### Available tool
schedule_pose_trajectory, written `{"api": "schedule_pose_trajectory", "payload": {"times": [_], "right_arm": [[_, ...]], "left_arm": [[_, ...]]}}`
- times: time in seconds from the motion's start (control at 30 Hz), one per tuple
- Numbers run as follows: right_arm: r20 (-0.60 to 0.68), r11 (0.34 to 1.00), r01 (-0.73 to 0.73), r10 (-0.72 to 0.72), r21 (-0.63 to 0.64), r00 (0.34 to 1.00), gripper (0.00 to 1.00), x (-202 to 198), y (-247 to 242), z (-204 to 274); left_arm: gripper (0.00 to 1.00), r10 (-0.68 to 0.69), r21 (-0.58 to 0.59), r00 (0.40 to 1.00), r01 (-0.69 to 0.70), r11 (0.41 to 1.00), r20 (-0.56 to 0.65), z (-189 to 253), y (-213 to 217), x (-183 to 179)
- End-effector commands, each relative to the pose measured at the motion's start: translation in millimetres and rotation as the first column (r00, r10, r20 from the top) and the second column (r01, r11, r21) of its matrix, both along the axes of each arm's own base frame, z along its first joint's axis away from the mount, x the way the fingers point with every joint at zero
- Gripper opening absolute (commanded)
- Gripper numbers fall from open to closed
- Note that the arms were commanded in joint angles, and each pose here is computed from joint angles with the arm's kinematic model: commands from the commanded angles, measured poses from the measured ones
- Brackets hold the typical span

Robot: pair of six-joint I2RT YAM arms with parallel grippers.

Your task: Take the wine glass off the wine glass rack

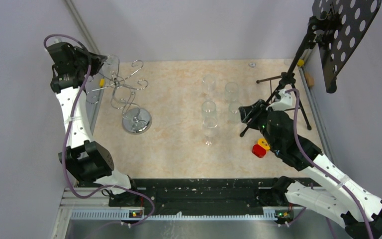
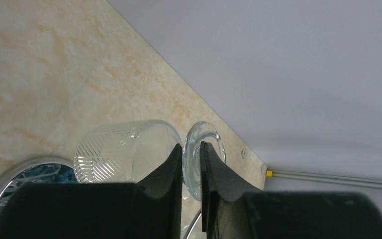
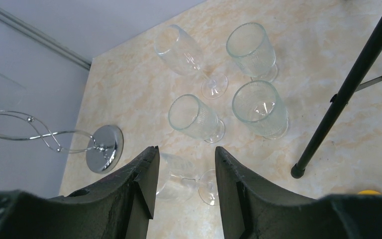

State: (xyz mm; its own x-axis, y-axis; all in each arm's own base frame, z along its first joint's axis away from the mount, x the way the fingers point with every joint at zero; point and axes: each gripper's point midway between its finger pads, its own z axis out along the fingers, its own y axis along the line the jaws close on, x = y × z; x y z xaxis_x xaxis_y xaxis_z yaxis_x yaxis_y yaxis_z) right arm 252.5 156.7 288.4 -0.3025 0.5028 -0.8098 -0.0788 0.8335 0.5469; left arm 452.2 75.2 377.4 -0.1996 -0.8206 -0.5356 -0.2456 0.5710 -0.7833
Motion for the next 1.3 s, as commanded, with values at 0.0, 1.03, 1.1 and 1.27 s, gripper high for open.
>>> {"api": "schedule_pose_trajectory", "payload": {"times": [0.0,1.03,1.1,1.27], "right_arm": [[0.026,0.999,-0.012,0.011,0.038,1.000,0.46,-2,3,10],[0.030,0.999,-0.022,0.021,0.049,0.999,0.46,-2,6,10],[0.031,0.999,-0.020,0.019,0.048,0.999,0.46,-2,5,10],[0.033,0.999,-0.018,0.017,0.048,0.999,0.46,-1,5,10]], "left_arm": [[0.00,-0.003,0.068,0.994,-0.005,0.998,0.107,38,-3,-14],[0.00,-0.057,0.070,0.985,0.046,0.997,0.165,39,-13,-19],[0.00,-0.060,0.048,0.973,0.050,0.998,0.224,50,-17,-20],[0.00,-0.028,0.000,0.939,0.030,1.000,0.343,69,-20,-26]]}}
